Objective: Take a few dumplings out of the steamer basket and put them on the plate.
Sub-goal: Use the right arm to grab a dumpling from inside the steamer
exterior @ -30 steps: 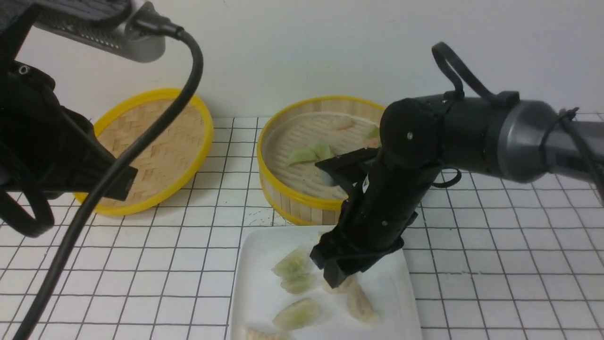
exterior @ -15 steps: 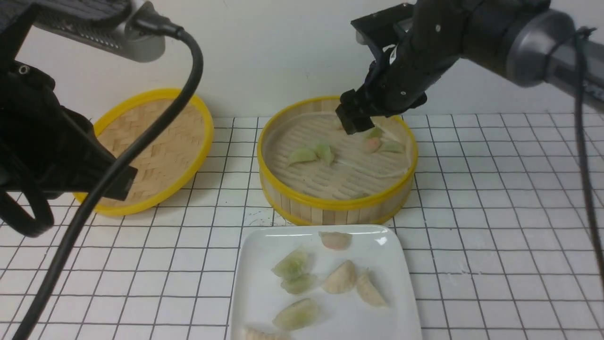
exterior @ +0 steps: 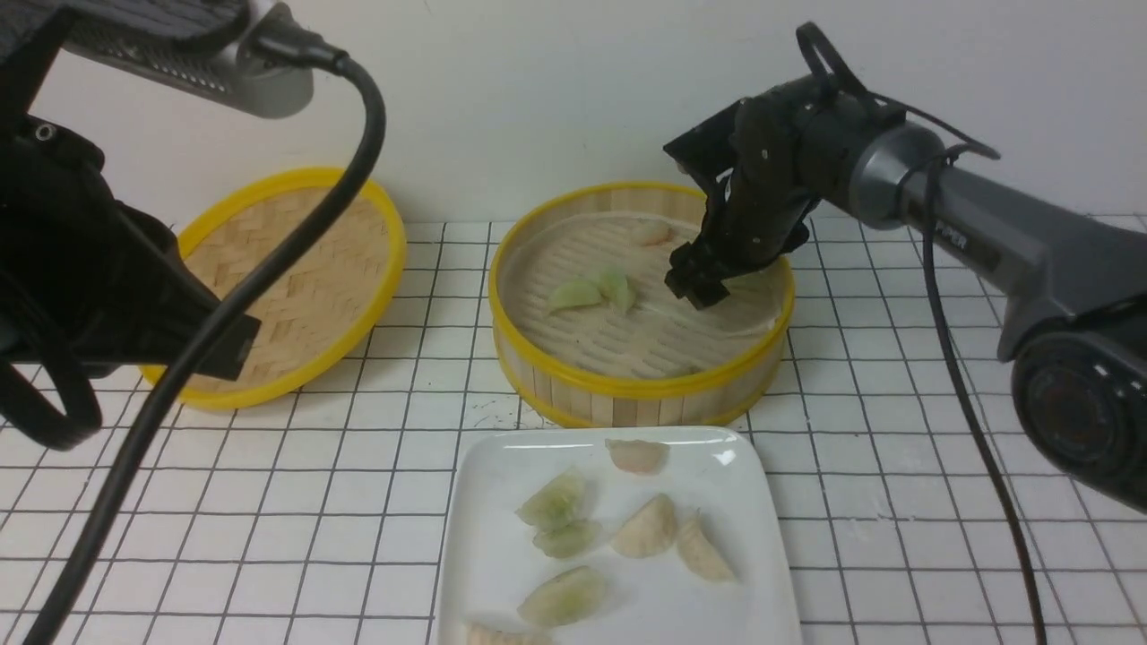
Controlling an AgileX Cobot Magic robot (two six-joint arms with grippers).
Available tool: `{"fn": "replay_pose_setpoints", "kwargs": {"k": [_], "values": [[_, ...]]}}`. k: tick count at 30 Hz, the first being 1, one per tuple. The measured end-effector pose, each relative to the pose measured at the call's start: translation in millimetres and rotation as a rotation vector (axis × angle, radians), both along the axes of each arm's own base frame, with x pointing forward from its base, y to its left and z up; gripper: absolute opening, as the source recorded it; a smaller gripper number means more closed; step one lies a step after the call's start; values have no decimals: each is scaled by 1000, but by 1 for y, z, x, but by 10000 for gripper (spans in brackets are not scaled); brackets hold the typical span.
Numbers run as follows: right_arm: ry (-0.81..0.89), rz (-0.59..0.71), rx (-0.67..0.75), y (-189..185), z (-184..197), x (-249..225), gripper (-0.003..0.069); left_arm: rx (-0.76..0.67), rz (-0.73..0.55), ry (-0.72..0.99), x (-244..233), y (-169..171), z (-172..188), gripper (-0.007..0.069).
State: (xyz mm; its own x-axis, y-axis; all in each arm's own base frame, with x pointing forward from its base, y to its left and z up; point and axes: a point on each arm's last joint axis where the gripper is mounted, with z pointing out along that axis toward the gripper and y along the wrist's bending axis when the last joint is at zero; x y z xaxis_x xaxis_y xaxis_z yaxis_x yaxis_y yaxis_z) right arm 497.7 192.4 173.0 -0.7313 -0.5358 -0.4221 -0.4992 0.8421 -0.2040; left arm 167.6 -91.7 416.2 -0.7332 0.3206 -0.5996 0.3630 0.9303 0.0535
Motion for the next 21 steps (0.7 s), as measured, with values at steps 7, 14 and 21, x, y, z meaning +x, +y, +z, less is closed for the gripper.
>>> {"fn": "replay_pose_setpoints", "kwargs": {"k": [7,14,21], "values": [[6,-1,2,1,-2,1,549,7,0,11,3,-2,-3,-6],[116,-23,69,5,6,-7,492,26,0,40,7,-5,-11,-6],[108,-1,139,16,37,-9,468,59,4,61,8,-4,-21,-6]]}}
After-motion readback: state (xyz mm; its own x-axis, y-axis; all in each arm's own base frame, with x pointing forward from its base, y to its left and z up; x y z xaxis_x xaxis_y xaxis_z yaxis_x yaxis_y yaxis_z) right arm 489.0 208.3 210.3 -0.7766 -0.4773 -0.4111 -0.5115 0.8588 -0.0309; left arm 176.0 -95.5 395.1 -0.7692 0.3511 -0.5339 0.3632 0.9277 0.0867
